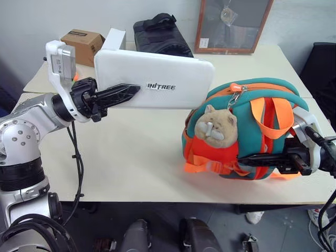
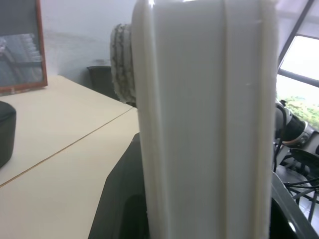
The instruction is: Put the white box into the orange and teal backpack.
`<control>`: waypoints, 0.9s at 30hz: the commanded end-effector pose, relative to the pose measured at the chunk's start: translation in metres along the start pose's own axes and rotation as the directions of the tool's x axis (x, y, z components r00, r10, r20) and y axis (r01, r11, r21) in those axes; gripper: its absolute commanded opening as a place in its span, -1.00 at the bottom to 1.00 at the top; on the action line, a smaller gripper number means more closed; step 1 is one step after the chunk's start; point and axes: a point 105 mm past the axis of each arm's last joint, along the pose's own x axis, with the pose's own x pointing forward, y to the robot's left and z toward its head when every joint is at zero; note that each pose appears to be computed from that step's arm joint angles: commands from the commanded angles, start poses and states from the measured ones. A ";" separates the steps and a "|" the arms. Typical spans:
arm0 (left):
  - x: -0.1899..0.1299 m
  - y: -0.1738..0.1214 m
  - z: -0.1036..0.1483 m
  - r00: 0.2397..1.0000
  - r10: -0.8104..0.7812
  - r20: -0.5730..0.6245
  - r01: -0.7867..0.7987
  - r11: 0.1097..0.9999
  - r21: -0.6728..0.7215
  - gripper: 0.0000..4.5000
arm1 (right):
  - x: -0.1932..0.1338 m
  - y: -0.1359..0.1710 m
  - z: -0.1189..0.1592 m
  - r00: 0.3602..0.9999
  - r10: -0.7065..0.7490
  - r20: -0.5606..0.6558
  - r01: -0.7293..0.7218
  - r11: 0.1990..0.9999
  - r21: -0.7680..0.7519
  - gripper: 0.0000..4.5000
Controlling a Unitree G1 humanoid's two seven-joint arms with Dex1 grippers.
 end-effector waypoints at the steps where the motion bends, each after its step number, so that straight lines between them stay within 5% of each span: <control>1: -0.002 -0.005 0.010 0.999 -0.026 -0.024 0.028 0.996 0.090 -0.42 | -0.006 0.005 0.013 1.000 -0.009 0.018 0.010 0.999 -0.047 -1.00; 11: 0.027 0.002 -0.024 0.983 -0.142 -0.119 0.150 0.987 0.060 -0.42 | -0.002 0.026 0.037 0.995 0.069 0.072 -0.063 0.994 -0.085 -1.00; 20: 0.081 0.003 -0.065 0.925 -0.261 -0.277 0.305 0.944 0.129 -0.42 | 0.009 0.033 0.043 0.992 0.105 0.068 -0.096 0.987 -0.126 -1.00; 27: 0.152 0.008 -0.087 0.945 -0.226 -0.237 0.271 0.946 0.179 -0.42 | 0.018 0.035 0.041 0.989 0.123 0.082 -0.111 0.984 -0.137 -1.00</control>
